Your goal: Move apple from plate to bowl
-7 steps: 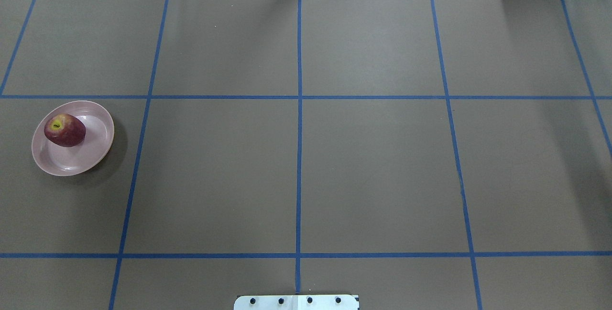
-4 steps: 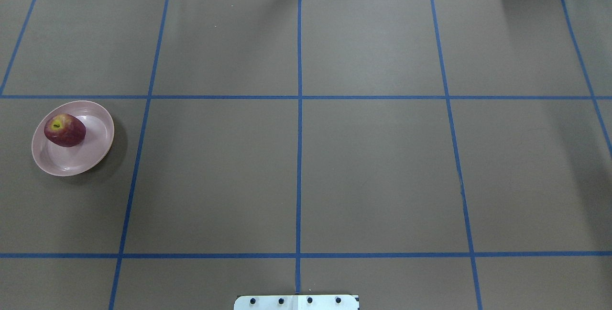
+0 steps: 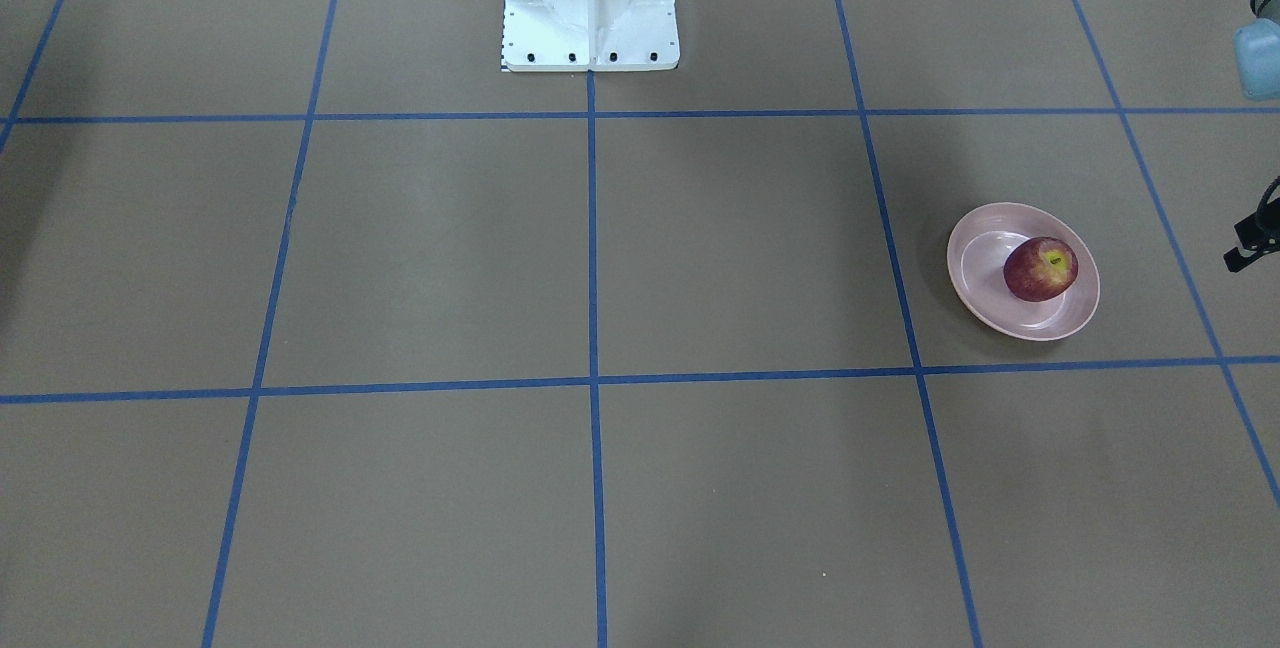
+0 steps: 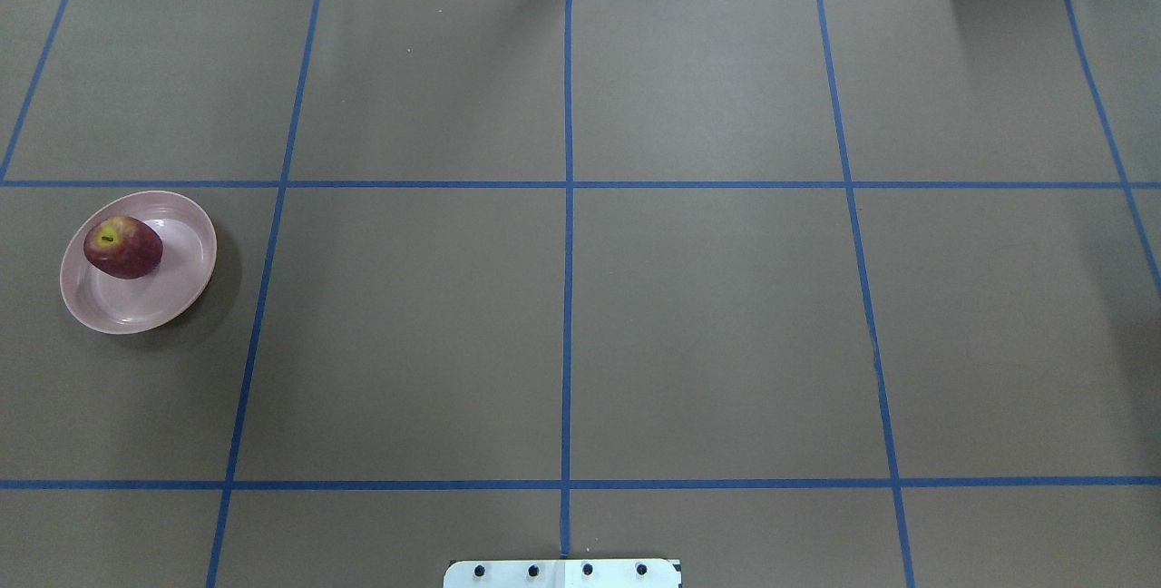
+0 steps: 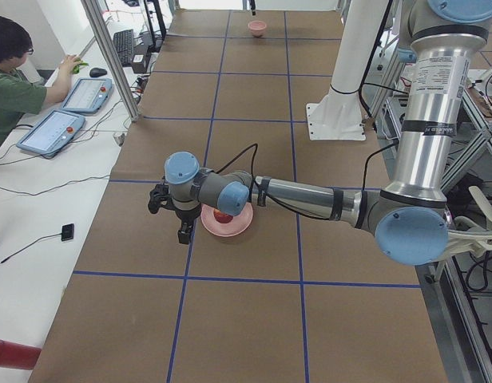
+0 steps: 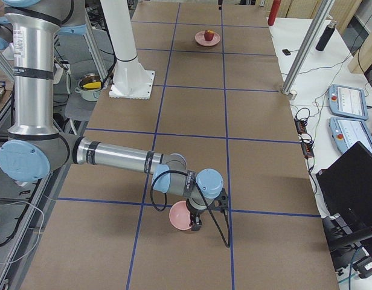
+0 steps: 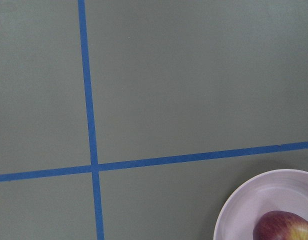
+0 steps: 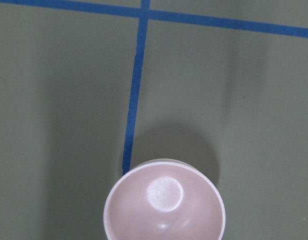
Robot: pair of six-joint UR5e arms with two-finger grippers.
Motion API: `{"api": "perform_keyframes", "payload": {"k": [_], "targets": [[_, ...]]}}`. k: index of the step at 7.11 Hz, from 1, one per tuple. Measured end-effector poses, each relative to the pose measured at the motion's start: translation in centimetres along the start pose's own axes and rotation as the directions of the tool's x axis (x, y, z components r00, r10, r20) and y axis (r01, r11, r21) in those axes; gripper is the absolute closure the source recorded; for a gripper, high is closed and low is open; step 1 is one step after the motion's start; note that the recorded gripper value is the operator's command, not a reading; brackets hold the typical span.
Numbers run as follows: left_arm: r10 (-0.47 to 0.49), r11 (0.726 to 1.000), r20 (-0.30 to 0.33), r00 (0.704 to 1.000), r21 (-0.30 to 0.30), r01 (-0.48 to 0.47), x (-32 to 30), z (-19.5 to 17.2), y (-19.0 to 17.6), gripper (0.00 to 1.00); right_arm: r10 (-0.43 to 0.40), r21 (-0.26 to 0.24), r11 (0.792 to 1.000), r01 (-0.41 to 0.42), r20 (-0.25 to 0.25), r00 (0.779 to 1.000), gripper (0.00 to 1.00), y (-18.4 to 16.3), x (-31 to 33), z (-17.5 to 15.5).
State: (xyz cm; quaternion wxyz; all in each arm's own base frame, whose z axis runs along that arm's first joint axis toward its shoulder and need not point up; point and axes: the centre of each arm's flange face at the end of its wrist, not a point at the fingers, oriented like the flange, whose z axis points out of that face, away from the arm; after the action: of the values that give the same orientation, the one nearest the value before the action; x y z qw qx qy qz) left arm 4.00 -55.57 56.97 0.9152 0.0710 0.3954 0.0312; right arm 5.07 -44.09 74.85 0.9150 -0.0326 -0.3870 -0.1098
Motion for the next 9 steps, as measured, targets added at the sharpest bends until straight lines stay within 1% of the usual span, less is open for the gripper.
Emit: {"api": "perform_keyframes", "payload": {"k": [2,4,8,9], "targets": [[0.0,1.0,0.0,1.0,-0.001,0.0,0.0,0.1,0.0,0.01,-0.022,0.01,1.0,0.022,-0.003,1.0,0.0,0.7,3.1,3.3],[0.001,1.0,0.0,1.0,0.0,-0.001,0.1,0.0,-0.1,0.01,-0.024,0.011,1.0,0.024,0.002,1.0,0.0,0.9,3.8,4.2],[0.006,1.0,0.001,1.0,0.003,-0.006,0.1,0.0,-0.1,0.01,-0.02,-0.023,1.0,0.021,0.026,0.999,0.01,1.2,3.7,6.1],[0.006,1.0,0.001,1.0,0.005,-0.006,0.2,-0.1,-0.2,0.01,-0.024,-0.029,0.999,0.025,0.031,0.999,0.29,1.2,3.5,6.4]]}}
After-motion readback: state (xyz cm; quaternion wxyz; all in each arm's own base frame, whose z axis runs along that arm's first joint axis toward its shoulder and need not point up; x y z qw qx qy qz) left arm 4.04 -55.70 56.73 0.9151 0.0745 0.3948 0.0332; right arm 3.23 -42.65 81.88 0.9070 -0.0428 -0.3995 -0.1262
